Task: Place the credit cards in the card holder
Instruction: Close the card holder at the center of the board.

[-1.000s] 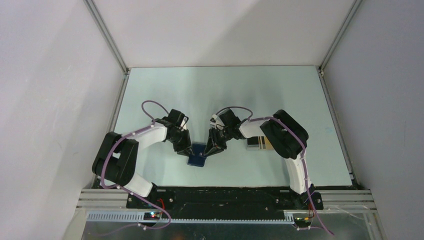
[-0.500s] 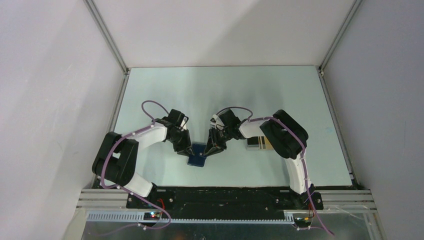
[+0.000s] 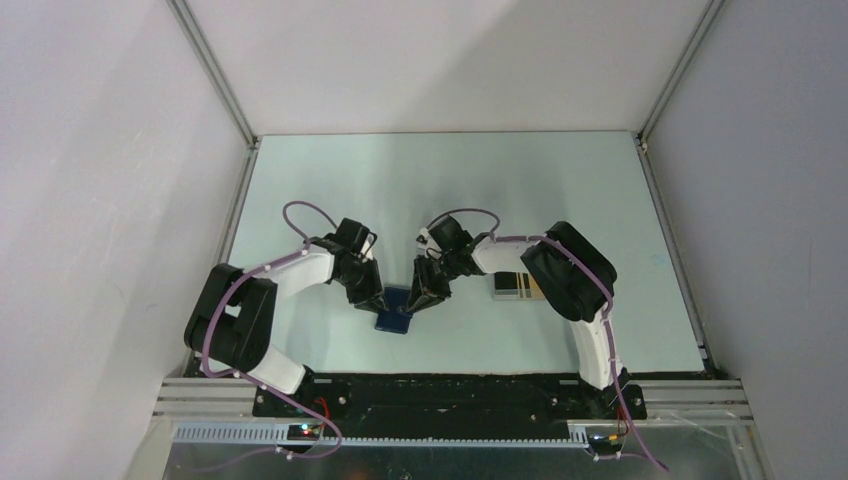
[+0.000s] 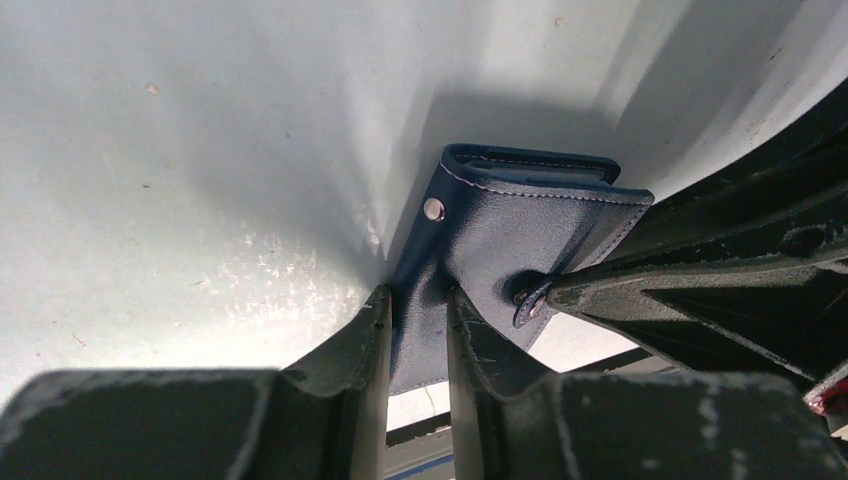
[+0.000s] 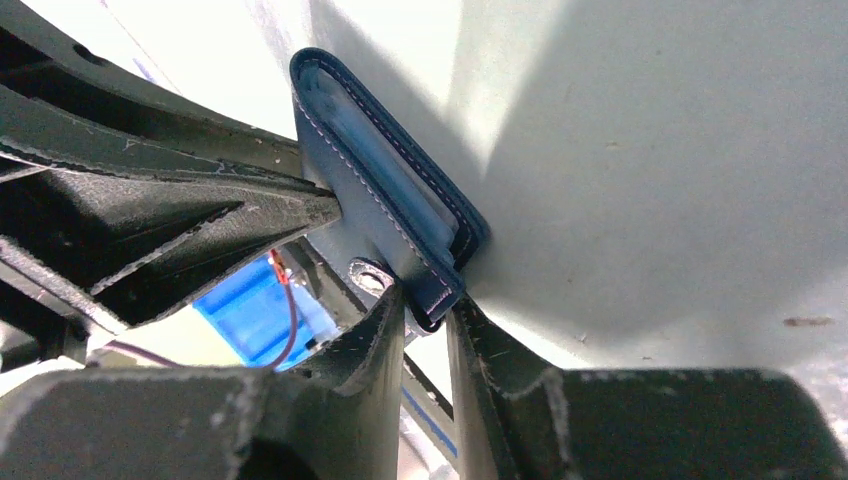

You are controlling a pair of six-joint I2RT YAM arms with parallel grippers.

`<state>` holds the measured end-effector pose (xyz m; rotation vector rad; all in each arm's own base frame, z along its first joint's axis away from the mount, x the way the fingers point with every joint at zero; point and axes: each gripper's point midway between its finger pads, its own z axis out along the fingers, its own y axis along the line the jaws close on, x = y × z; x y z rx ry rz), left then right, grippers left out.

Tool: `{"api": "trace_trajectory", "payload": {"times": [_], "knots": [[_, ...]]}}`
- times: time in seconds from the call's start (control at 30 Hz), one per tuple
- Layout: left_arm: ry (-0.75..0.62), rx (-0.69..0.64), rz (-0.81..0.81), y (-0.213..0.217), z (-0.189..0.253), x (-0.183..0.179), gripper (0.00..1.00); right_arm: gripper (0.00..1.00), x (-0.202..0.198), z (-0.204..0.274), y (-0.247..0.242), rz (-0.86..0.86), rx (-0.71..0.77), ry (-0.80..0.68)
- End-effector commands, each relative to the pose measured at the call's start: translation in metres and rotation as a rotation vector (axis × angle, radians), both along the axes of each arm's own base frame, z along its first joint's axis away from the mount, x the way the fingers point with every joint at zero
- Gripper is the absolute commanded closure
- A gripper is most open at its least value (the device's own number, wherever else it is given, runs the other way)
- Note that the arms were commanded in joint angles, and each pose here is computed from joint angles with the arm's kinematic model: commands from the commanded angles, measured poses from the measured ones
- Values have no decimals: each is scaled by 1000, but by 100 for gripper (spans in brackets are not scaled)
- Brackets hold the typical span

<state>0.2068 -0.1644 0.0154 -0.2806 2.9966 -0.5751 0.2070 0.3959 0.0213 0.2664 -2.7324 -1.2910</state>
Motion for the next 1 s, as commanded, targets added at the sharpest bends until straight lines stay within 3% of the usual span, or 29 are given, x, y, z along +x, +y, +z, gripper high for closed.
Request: {"api": "trace_trajectory", "payload": {"times": [0.0,0.23,0.4,0.6,0.97], "knots": [[-5,4,14,-5,-7,4,74,77,-18,-50,-20,24,-272,-88],[-30,-15,6,-8,0,6,74,79,-18,-64,-22,55,-410,-102],[-91,-79,-20,-17,17,9,59,79,-27,-76,-26,88,-492,-72],[-124,-89,-78,-28,24,7,47,80,-27,-77,-26,90,-486,-58],[-137,-80,-79,-29,25,6,42,80,-29,-77,-25,98,-470,-41]]}}
